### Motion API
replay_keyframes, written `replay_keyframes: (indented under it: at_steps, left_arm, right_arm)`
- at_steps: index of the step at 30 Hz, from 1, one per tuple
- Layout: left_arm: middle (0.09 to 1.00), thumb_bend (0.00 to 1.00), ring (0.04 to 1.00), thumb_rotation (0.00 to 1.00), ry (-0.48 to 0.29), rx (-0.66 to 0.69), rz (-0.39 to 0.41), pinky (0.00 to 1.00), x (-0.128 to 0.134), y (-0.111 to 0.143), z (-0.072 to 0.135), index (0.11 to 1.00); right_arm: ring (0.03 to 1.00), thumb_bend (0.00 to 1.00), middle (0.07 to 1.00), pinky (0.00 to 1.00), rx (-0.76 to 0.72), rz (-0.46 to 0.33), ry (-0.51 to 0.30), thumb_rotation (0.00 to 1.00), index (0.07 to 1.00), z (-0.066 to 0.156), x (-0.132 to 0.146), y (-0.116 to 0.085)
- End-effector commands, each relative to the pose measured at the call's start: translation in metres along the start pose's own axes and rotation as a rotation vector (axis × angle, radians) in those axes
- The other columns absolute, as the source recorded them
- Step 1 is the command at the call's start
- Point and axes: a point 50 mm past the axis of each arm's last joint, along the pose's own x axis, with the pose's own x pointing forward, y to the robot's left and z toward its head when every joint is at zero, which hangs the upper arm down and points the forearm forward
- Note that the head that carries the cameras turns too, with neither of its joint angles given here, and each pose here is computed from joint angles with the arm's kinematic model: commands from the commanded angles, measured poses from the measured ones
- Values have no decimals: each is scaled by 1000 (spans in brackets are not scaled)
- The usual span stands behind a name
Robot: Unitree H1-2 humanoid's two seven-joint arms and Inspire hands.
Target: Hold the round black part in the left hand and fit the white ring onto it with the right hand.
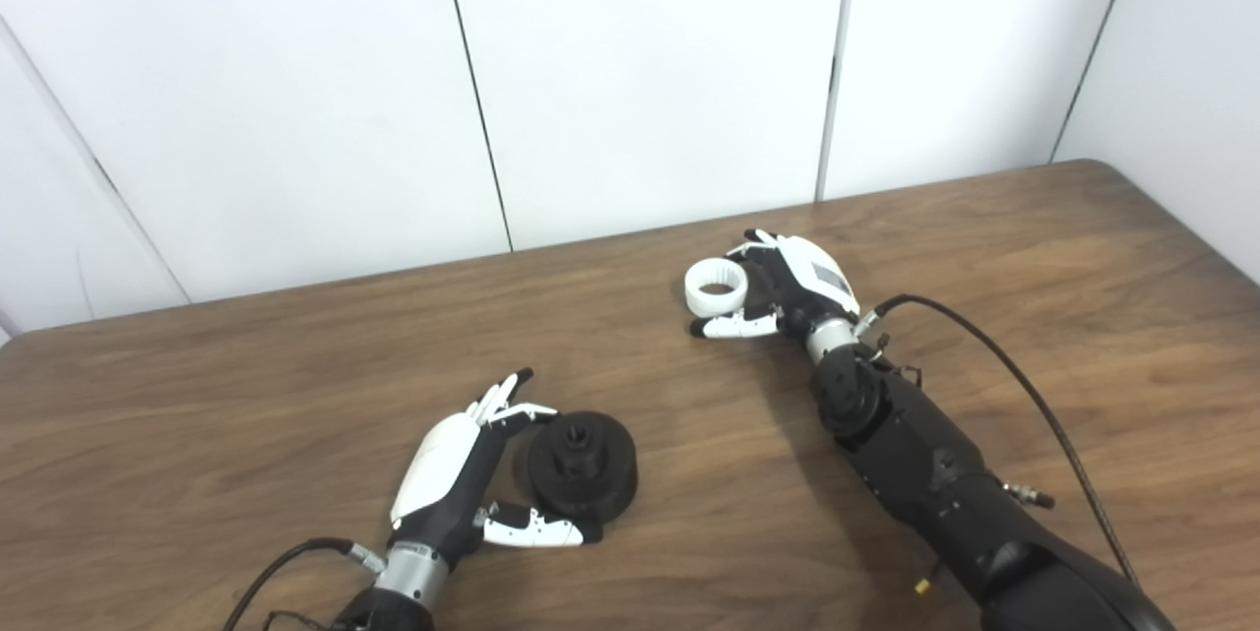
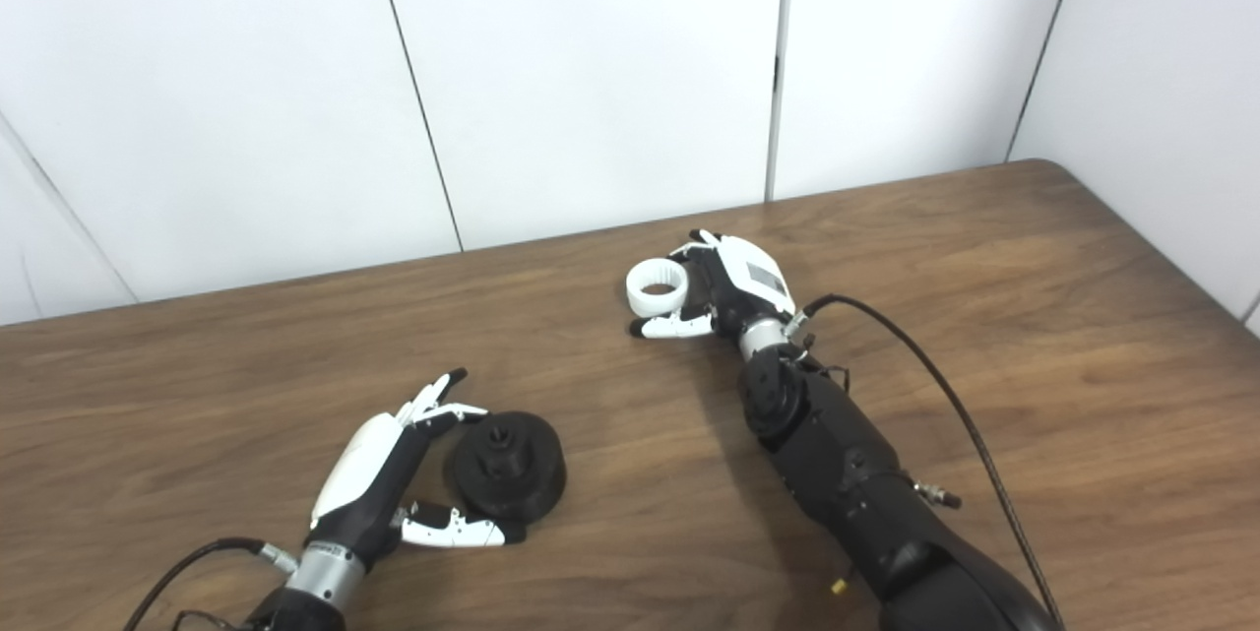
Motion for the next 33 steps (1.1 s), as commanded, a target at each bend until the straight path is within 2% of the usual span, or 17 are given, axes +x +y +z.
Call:
replay_keyframes:
  at_steps: [1, 5, 8, 10, 27, 33]
  left_arm:
    - [1000, 892, 1000, 273, -27, 30, 21, 1000, 4, 9, 4, 647]
    - [1000, 893, 1000, 275, -24, 33, 22, 1000, 4, 9, 4, 647]
    - [1000, 895, 1000, 280, -26, 31, 24, 1000, 3, 9, 4, 645]
    - [1000, 894, 1000, 280, -23, 32, 23, 1000, 3, 10, 4, 647]
    - [1000, 892, 1000, 265, -28, 29, 24, 1000, 4, 10, 6, 645]
    - [1000, 894, 1000, 263, -25, 30, 20, 1000, 6, 10, 5, 646]
  right_arm:
    - [951, 737, 911, 1000, 4, -90, -83, 260, 646, 17, 14, -21]
    - [941, 712, 898, 1000, 7, -108, -101, 227, 610, 16, 14, -21]
    - [936, 557, 887, 1000, 26, -127, -115, 165, 516, 16, 13, -21]
    - [930, 525, 877, 1000, 35, -136, -119, 150, 495, 16, 13, -20]
    - [912, 518, 838, 1000, 32, -185, -144, 144, 484, 14, 11, -23]
    - [917, 519, 842, 1000, 78, -217, -176, 145, 484, 24, 7, -33]
